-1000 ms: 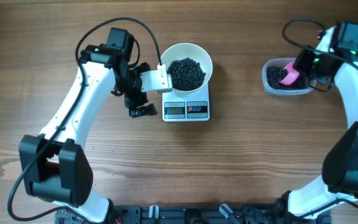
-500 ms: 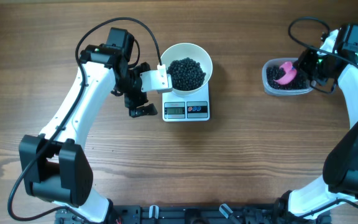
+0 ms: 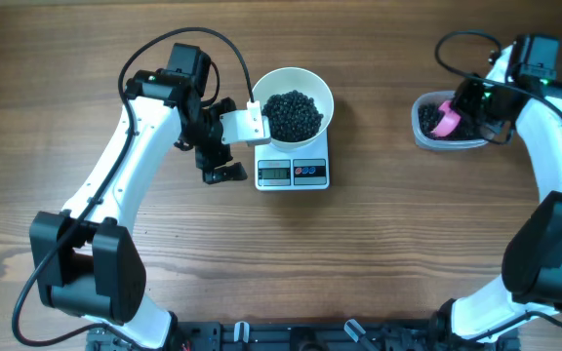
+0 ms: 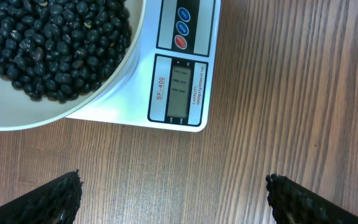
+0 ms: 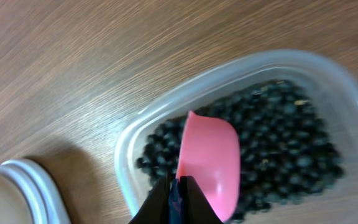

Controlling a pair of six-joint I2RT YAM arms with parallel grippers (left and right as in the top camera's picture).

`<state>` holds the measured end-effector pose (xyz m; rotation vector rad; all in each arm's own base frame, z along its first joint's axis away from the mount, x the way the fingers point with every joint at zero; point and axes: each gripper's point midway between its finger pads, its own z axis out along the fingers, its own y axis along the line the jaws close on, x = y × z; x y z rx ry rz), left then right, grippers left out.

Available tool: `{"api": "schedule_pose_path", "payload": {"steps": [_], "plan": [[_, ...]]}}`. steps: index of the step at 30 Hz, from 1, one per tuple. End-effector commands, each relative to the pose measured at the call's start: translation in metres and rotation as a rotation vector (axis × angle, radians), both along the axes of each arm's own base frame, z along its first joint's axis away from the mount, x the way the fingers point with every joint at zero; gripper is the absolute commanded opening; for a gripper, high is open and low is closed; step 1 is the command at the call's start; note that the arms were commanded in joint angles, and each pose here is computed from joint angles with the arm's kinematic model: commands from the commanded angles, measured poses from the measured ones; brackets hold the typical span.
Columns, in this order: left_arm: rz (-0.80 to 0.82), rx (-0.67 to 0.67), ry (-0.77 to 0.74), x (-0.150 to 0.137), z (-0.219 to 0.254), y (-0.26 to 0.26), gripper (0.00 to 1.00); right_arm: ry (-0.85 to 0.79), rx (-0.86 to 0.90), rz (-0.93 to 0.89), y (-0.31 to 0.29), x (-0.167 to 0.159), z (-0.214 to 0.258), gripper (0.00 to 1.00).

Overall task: Scoop item into bowl and weigh 150g on scale
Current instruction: 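Dig the pink scoop into the beans with the right gripper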

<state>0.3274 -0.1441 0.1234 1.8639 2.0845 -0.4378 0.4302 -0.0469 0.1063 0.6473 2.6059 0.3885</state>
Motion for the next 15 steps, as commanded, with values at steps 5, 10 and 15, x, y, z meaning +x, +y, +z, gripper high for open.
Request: {"api": "schedule_pose_path", "payload": {"steps": [5, 10, 15], "plan": [[-0.024, -0.020, 0.007, -0.003, -0.001, -0.004, 1.00, -0.023, -0.083, -0.018, -0.005, 0.005, 0.007, 0.04], [-0.024, -0.020, 0.007, -0.003, -0.001, -0.004, 1.00, -0.047, -0.046, -0.026, -0.008, 0.008, 0.011, 0.04], [-0.024, -0.020, 0.007, -0.003, -0.001, -0.004, 1.00, -0.049, 0.063, -0.082, 0.004, 0.011, 0.014, 0.04]]}}
